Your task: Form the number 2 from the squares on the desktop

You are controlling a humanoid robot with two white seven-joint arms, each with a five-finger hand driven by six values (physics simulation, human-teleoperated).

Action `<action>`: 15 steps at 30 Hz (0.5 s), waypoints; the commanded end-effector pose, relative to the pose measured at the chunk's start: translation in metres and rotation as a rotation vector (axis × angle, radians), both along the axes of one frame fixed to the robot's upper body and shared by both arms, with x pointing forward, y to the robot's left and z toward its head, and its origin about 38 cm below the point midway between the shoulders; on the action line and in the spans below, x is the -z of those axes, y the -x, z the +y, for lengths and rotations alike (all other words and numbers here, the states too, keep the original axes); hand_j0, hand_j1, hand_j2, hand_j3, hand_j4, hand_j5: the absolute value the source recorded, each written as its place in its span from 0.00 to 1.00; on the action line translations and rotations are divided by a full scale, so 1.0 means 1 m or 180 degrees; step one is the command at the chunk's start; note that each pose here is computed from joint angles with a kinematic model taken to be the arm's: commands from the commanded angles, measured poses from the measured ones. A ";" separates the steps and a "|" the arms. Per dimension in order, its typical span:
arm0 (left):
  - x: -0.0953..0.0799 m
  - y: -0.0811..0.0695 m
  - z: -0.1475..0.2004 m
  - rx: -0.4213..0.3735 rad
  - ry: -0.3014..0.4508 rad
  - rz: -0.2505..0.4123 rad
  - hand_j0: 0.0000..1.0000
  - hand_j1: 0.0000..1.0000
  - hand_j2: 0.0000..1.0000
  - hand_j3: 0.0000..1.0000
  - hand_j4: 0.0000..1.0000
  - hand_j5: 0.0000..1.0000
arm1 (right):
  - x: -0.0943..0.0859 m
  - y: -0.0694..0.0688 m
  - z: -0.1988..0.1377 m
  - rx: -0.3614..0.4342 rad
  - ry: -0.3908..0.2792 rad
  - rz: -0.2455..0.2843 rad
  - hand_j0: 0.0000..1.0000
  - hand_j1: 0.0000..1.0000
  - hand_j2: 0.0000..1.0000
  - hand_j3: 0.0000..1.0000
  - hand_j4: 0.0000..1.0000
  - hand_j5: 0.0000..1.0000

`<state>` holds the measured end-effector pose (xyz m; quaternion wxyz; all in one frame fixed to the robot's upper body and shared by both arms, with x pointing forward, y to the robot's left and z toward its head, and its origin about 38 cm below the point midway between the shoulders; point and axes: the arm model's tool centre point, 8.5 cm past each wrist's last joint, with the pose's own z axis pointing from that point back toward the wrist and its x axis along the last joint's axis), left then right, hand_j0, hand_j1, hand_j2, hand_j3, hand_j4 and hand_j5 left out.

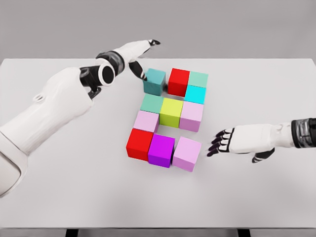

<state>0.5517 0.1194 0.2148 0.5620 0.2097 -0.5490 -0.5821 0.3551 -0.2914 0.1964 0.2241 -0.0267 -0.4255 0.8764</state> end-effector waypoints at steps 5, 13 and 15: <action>-0.036 0.016 0.118 -0.0117 -0.0272 -0.0298 1.00 1.00 1.00 1.00 1.00 1.00 | -0.005 -0.003 -0.008 0.0116 -0.0088 0.0047 1.00 1.00 1.00 1.00 1.00 1.00; -0.049 0.126 0.183 0.2103 -0.0179 -0.0570 1.00 1.00 1.00 1.00 1.00 1.00 | -0.002 -0.002 -0.005 0.0098 -0.0100 0.0072 1.00 1.00 1.00 1.00 1.00 1.00; -0.034 0.109 0.168 0.2089 -0.0118 -0.0476 1.00 1.00 1.00 1.00 1.00 1.00 | -0.003 -0.002 -0.005 0.0098 -0.0100 0.0072 1.00 1.00 1.00 1.00 1.00 1.00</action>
